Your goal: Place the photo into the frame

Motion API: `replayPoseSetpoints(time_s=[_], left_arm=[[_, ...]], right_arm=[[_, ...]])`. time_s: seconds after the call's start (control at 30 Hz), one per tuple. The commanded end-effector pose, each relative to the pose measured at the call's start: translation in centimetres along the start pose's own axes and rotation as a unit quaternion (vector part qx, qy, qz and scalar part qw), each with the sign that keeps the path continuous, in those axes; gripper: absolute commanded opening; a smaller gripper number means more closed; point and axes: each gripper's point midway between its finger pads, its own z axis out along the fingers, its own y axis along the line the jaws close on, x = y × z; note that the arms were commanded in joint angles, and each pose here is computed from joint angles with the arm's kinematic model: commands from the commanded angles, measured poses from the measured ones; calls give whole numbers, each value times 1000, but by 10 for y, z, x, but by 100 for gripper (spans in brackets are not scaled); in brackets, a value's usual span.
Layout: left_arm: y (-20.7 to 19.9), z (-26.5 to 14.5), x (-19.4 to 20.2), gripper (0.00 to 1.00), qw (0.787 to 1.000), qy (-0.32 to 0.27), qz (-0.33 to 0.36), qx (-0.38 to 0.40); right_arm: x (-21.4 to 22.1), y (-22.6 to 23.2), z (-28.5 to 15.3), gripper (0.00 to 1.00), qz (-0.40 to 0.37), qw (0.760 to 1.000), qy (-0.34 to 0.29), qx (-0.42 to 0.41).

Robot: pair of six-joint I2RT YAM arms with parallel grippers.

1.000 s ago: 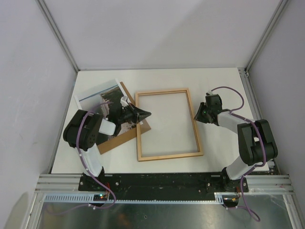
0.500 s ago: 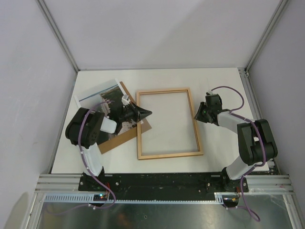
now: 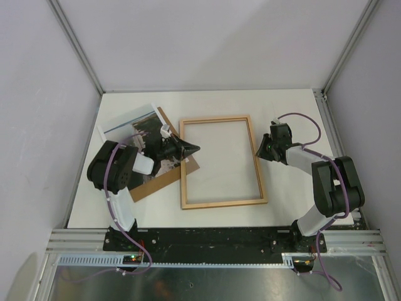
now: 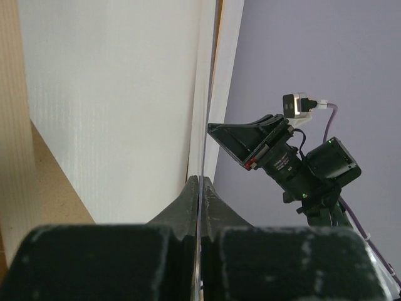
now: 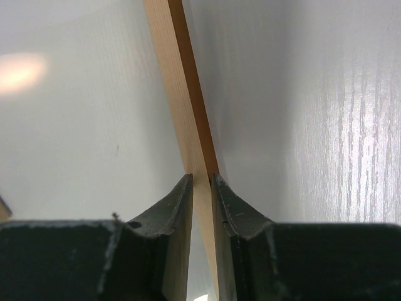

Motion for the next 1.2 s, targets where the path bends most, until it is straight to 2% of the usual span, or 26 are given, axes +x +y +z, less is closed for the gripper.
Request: replayPoseSetpoints(time_s=[0.0,0.63,1.17], left_arm=[[-9,4,14,0,999,41,13,14],[-5,-1,20,0,998,53,29,-2],[-40,-3,20,0,995,69,70,36]], right_arm=[[20,-3,6,23,-11,999,37,12],[20,-3,6,22,-13,999,38,14],[19,-2,5,22,-14,999,37,12]])
